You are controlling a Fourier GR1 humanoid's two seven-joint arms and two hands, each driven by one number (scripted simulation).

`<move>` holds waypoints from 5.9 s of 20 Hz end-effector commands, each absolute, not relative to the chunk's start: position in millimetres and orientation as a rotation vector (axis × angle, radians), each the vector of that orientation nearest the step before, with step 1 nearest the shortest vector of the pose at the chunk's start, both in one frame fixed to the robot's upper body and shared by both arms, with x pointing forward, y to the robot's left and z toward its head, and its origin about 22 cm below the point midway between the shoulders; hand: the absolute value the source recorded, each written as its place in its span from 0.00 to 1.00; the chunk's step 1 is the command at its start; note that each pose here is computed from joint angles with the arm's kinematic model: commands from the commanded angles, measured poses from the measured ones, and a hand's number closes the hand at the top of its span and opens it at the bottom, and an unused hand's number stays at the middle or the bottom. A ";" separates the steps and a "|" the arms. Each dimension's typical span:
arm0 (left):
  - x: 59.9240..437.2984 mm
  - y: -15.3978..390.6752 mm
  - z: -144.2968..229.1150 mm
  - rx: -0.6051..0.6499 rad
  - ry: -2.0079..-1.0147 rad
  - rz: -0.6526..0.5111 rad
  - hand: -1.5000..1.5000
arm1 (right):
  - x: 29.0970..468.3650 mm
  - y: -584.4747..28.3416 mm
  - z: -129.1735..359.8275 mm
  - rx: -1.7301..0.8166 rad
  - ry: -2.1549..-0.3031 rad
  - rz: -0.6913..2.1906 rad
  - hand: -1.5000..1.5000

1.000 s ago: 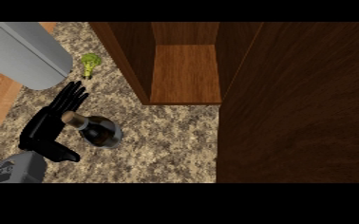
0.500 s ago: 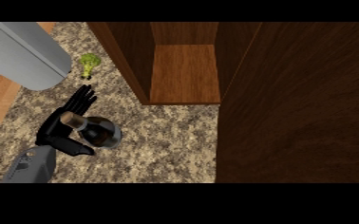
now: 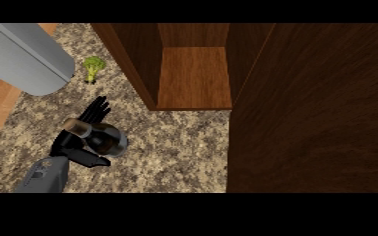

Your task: Pick up the wine, place it into the cabinet and close the cabinet

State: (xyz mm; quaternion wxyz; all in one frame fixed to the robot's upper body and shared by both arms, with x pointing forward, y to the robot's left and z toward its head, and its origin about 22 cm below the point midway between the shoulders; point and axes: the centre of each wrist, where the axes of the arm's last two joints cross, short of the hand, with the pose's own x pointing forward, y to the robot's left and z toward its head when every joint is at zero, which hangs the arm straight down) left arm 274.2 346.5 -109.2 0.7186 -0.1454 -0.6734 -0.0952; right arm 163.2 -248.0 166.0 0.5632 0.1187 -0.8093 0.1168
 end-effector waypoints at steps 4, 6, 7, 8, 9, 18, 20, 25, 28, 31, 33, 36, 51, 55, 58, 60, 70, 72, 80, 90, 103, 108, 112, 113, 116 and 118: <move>258.1 358.4 -124.6 -0.436 -1.512 -0.160 0.00 | 158.6 -230.3 174.1 0.269 -1.917 0.281 0.00; 279.0 327.4 -123.9 -0.454 -1.523 -0.137 0.00 | 160.4 -250.0 163.0 0.275 -1.908 0.283 0.00; 273.2 331.8 -127.3 -0.475 -1.504 -0.106 0.00 | 158.3 -241.1 165.6 0.275 -1.923 0.274 0.00; 282.6 348.3 -110.8 -0.504 -1.514 -0.126 0.00 | 166.2 -247.7 171.5 0.260 -1.914 0.287 0.00; 257.5 367.1 -123.1 -0.521 -1.497 -0.088 0.00 | 164.3 -249.9 159.7 0.261 -1.924 0.266 0.00; 258.2 333.8 -139.4 -0.543 -1.483 -0.082 0.00 | 154.6 -245.6 165.3 0.265 -1.926 0.257 0.00; 255.4 338.5 -139.1 -0.565 -1.502 -0.069 1.00 | 168.7 -248.4 159.0 0.268 -1.920 0.264 0.00; 267.6 331.0 -134.4 -0.581 -1.495 -0.073 1.00 | 171.5 -253.7 151.6 0.281 -1.916 0.298 0.00; 257.1 342.7 -136.8 -0.580 -1.481 -0.118 1.00 | 163.0 -244.6 156.4 0.281 -1.914 0.273 0.00; 262.5 325.1 -139.6 -0.613 -1.481 -0.114 1.00 | 170.9 -249.1 161.0 0.276 -1.912 0.290 0.00; 251.2 338.9 -142.1 -0.581 -1.480 -0.133 1.00 | 164.9 -244.5 173.3 0.268 -1.926 0.284 0.00; 212.0 316.9 -171.1 -0.384 -1.542 0.035 1.00 | 166.9 -242.8 168.3 0.240 -1.918 0.265 0.00; 165.5 272.0 -174.9 -0.368 -1.689 0.273 1.00 | 173.5 -257.1 161.2 0.227 -1.908 0.236 0.00; 162.3 271.8 -142.8 -0.359 -1.752 0.239 1.00 | 167.4 -241.0 168.3 0.247 -1.901 0.258 0.00; 164.6 246.3 -114.7 -0.414 -1.758 0.264 1.00 | 167.4 -246.2 151.4 0.228 -1.881 0.266 0.00; 155.5 247.3 -101.6 -0.412 -1.759 0.271 1.00 | 167.6 -243.5 144.2 0.251 -1.889 0.237 0.00; 183.8 224.3 7.9 -0.409 -1.836 0.234 1.00 | 164.6 -253.3 146.1 0.240 -1.887 0.252 0.00; 179.0 207.5 -2.5 -0.398 -1.829 0.259 1.00 | 163.2 -248.0 143.2 0.237 -1.869 0.263 0.00; 256.6 172.8 48.9 -0.395 -1.808 0.265 1.00 | 174.3 -247.8 156.7 0.262 -1.900 0.241 0.00; 275.1 121.8 45.0 -0.253 -1.862 0.165 1.00 | 170.9 -262.5 146.7 0.241 -1.895 0.261 0.00; 284.8 77.1 21.1 -0.191 -1.808 0.116 1.00 | 180.0 -260.9 147.6 0.259 -1.891 0.262 0.00; 299.7 93.5 1.2 -0.141 -1.773 0.126 1.00 | 176.3 -264.4 140.6 0.243 -1.891 0.247 0.00; 309.6 87.0 -23.6 -0.112 -1.765 0.125 1.00 | 186.2 -250.8 143.8 0.228 -1.891 0.252 0.00; 295.3 86.3 -24.8 -0.138 -1.735 0.149 1.00 | 180.9 -264.6 154.7 0.263 -1.904 0.247 0.00; 307.2 87.8 -40.2 -0.104 -1.732 0.141 1.00 | 157.2 -263.0 152.3 0.265 -1.882 0.250 0.00; 320.4 83.4 -37.8 -0.106 -1.733 0.155 1.00 | 188.8 -255.2 151.6 0.258 -1.879 0.268 0.00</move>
